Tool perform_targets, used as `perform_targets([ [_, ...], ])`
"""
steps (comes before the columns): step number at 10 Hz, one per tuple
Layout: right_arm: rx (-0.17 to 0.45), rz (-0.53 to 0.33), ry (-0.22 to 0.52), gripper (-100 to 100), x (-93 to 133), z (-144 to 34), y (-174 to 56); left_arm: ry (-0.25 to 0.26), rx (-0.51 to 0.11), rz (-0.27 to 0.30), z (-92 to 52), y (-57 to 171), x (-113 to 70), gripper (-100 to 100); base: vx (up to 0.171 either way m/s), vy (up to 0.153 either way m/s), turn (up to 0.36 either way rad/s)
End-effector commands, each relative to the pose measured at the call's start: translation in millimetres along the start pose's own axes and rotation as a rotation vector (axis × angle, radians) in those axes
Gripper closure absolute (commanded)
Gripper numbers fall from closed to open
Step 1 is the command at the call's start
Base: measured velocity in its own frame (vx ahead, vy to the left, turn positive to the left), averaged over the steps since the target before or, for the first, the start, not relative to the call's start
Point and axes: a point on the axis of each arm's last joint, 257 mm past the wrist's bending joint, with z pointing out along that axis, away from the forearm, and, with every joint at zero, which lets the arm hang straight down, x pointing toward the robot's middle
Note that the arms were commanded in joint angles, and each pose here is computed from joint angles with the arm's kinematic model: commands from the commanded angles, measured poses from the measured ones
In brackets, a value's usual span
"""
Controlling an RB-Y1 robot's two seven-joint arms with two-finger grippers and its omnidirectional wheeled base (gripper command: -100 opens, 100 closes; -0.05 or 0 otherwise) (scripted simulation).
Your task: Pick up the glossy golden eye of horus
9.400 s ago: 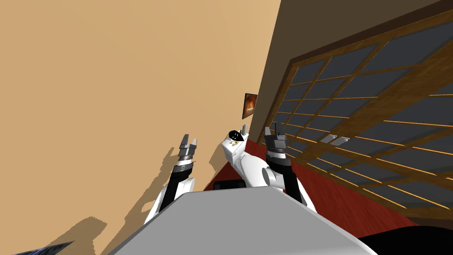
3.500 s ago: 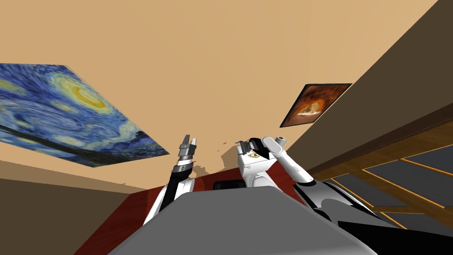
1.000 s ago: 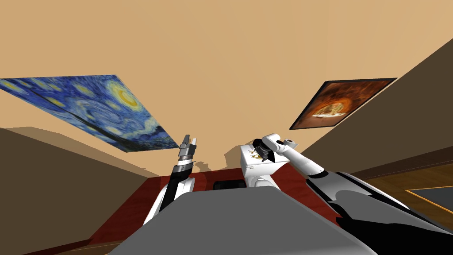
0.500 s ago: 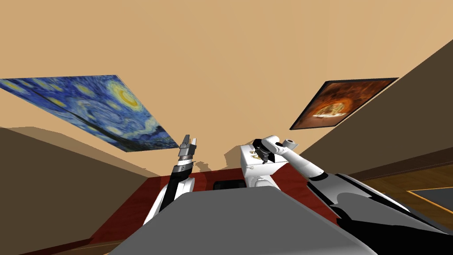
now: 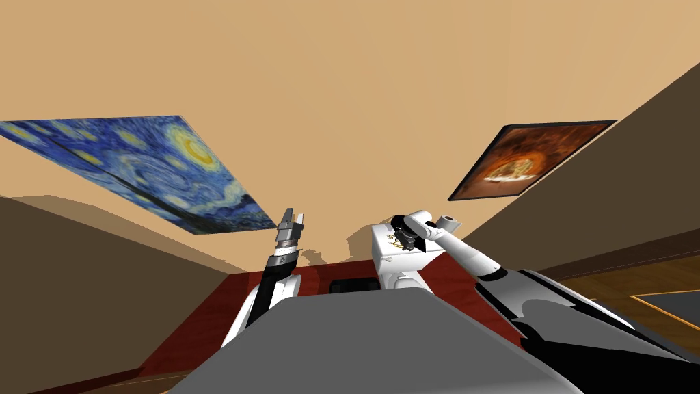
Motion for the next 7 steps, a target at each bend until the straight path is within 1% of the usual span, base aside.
perform_targets([
  [1, 0.0, 0.0, 0.0, 100, 0.0, 0.0, 0.0, 0.0, 0.0, 0.0, 0.0, 0.0, 0.0, 0, 0.0, 0.0, 0.0],
  [2, 0.0, 0.0, 0.0, 100, -0.1, 0.1, 0.1, 0.0, 0.0, 0.0, 0.0, 0.0, 0.0, 0, 0.0, 0.0, 0.0],
  [3, 0.0, -0.001, 0.0, 0, -0.1, 0.1, 0.1, 0.0, 0.0, 0.0, 0.0, 0.0, 0.0, 0, 0.0, 0.0, 0.0],
  [4, -0.001, -0.003, 0.001, 100, 1.1, -11.3, -2.9, 0.0, 0.0, 0.0, 0.0, 0.0, 0.0, 0, -0.001, -0.003, -0.012],
  [5, -0.001, -0.004, 0.001, 100, 1.4, -16.2, -4.0, 0.0, 0.0, 0.0, 0.0, 0.0, 0.0, 0, 0.0, 0.0, 0.0],
  [6, 0.0, -0.004, 0.0, 100, 2.2, -12.5, -2.8, 0.0, 0.0, 0.0, 0.0, 0.0, 0.0, 0, 0.0, 0.0, 0.0],
  [7, -0.001, -0.004, 0.001, 0, 2.5, -13.4, -2.8, 0.0, 0.0, 0.0, 0.0, 0.0, 0.0, 0, 0.0, 0.0, 0.0],
])
